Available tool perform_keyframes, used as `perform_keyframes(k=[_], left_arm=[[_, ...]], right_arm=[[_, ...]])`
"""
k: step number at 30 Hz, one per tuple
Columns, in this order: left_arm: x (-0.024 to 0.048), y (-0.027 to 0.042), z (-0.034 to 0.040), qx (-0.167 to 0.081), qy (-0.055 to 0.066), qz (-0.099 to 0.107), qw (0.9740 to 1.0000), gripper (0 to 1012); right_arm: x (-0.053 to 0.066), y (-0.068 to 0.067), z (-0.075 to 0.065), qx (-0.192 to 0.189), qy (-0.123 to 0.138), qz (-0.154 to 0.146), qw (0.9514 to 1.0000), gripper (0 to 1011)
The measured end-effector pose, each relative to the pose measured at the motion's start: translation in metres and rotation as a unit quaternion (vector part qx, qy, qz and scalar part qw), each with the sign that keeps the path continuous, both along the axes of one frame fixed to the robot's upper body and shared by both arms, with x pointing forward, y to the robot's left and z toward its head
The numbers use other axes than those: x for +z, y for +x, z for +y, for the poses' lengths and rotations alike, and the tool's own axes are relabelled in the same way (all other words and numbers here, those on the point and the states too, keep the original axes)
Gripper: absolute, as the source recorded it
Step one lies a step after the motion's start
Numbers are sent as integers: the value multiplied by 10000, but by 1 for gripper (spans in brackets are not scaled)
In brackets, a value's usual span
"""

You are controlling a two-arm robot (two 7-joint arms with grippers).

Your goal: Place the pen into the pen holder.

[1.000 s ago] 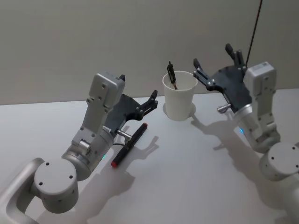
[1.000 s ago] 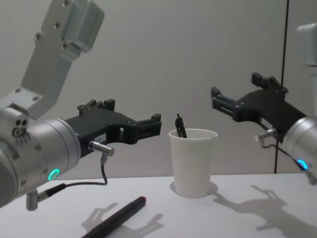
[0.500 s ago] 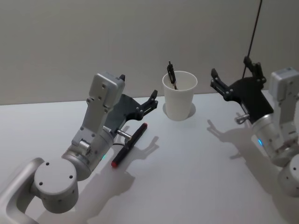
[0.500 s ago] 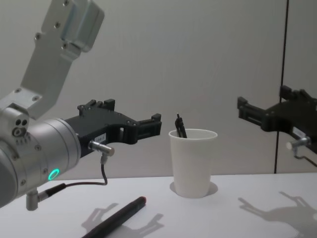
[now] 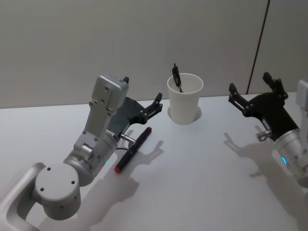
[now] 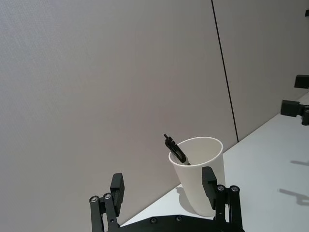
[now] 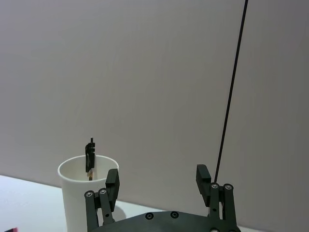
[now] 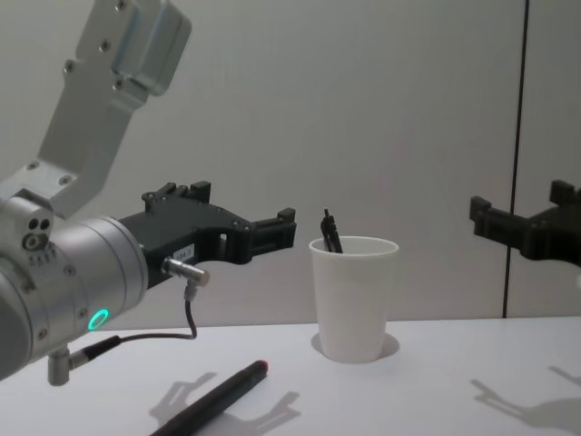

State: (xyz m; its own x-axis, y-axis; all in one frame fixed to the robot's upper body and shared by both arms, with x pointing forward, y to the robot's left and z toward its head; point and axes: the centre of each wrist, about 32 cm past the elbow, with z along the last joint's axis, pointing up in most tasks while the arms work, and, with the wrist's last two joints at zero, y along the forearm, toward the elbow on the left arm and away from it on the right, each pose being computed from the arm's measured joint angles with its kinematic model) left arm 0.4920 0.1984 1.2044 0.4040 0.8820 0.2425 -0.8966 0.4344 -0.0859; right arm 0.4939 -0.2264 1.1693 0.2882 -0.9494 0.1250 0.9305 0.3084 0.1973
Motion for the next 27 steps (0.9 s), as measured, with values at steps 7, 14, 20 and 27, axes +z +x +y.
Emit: perform_keyframes(k=[7,14,20,27], left_arm=[[0,0,0,0,-1,0,10000,1001],[0,0,0,0,0,0,10000,1001],[0,0,0,0,0,0,10000,1001],[0,0,0,0,0,0,10000,1001]], right_arm=[[62,-178,-54,27,70,277,9996,1001],[134,-360,-89,89,129,556,9983,1001],[183,-474,-103,145,164,738,9970,1001],[193,-505,-108,160,171,793,9966,1001]])
